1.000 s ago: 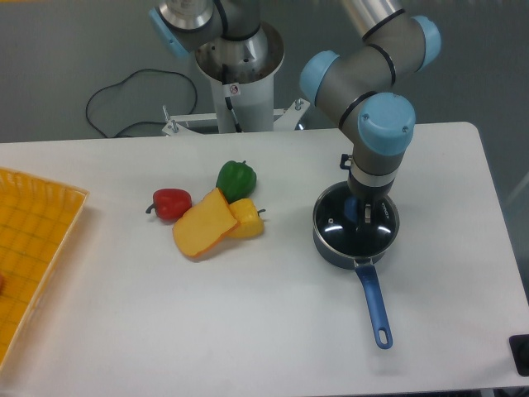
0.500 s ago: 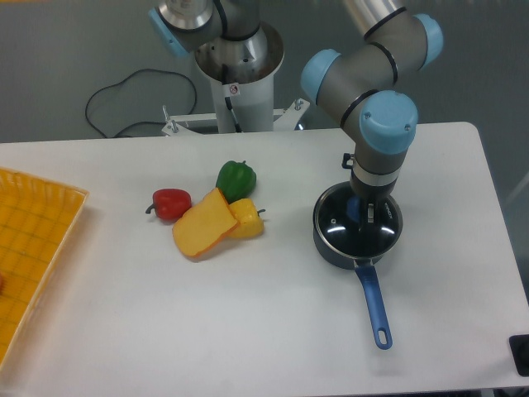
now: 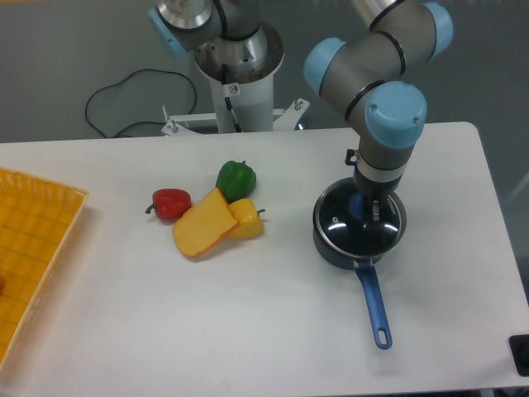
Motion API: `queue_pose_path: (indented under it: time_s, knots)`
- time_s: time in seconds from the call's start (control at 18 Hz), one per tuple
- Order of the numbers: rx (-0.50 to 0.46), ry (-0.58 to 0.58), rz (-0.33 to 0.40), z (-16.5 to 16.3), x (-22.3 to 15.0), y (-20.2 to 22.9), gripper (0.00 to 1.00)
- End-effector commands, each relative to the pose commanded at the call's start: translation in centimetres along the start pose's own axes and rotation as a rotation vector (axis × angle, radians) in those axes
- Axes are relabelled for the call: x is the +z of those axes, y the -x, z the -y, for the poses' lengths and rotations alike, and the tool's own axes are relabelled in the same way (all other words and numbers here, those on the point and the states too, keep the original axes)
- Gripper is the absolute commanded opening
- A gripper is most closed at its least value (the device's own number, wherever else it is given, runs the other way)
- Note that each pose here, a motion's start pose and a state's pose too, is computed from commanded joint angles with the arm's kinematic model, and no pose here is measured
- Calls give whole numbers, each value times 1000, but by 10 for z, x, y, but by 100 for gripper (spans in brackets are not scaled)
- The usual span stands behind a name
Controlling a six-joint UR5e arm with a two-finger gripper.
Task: Open the lid
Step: 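Lift the glass lid by its knob and move it off the saucepan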
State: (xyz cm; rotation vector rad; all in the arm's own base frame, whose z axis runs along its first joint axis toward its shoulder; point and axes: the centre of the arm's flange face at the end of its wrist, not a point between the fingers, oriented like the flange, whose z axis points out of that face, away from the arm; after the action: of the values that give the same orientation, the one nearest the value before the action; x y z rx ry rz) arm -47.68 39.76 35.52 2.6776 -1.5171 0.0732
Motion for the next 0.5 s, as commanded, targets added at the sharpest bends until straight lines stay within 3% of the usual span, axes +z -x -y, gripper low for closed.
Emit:
queue_pose_path:
  time_s: [0.5]
  knots:
    - [-230,-20,-22,34,-29,-13,42]
